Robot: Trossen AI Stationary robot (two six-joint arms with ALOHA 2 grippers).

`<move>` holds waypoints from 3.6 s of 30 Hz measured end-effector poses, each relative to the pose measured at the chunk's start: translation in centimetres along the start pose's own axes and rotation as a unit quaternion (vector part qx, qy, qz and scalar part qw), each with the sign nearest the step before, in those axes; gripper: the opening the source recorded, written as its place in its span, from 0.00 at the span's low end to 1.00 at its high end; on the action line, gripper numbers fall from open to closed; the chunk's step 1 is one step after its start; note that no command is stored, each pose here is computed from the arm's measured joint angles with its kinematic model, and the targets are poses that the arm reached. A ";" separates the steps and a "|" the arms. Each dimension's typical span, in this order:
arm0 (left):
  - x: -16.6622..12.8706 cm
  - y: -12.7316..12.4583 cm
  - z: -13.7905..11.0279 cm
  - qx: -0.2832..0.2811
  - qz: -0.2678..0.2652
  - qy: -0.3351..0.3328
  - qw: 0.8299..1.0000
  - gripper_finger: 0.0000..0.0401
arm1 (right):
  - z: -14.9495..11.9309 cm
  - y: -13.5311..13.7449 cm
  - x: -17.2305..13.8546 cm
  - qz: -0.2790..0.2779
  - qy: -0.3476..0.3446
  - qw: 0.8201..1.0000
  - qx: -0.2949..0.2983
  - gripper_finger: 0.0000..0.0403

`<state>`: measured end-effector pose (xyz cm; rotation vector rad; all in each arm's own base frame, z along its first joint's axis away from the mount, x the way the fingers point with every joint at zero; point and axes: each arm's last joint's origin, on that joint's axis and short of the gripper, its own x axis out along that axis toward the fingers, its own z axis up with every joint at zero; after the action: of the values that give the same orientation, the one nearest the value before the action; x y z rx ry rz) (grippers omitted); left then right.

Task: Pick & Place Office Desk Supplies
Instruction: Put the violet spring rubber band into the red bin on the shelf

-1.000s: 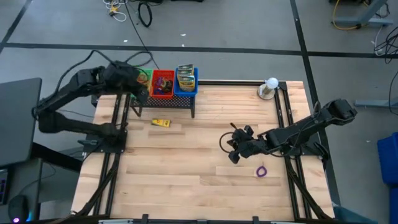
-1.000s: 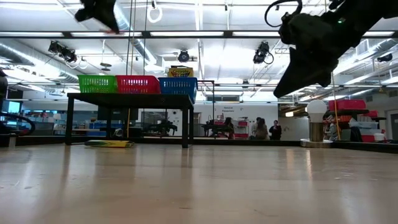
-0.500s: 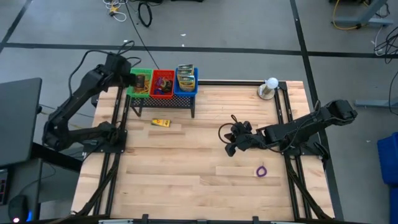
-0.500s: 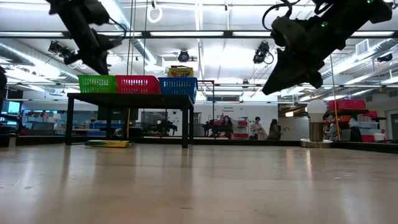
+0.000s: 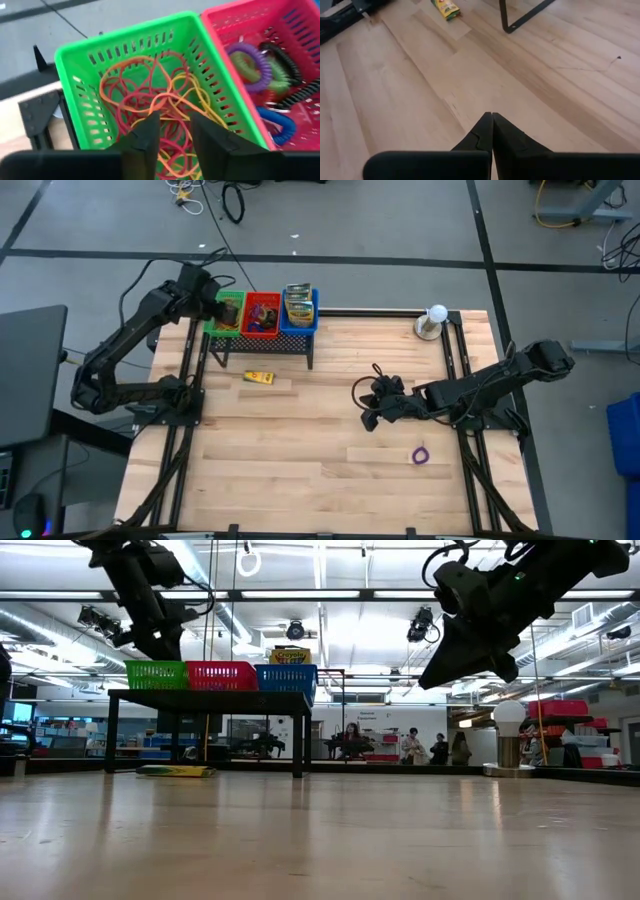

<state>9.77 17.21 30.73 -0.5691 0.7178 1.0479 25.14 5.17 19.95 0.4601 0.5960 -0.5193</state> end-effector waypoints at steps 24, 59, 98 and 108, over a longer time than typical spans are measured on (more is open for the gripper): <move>-4.8 -11.0 -1.5 0.166 -0.252 -0.218 0.928 0.02 | -1.0 0.3 -0.8 0.104 0.123 0.983 -0.089 0.01; 3.0 -26.0 -15.0 0.271 -0.444 -0.178 0.835 0.02 | -8.3 -0.7 -5.7 0.141 0.448 0.790 -0.394 0.34; 2.9 -26.2 -15.2 0.154 -0.460 -0.123 0.866 0.18 | -6.5 1.0 -4.9 -0.004 0.280 0.948 -0.147 0.03; 2.0 -26.6 -16.3 0.097 -0.448 -0.113 0.882 0.32 | -4.9 2.4 -4.1 -0.027 0.083 0.995 0.052 0.03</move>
<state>30.55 -3.98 20.94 -0.5084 0.2718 0.1619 21.62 11.03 19.57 0.5918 0.7443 -0.5682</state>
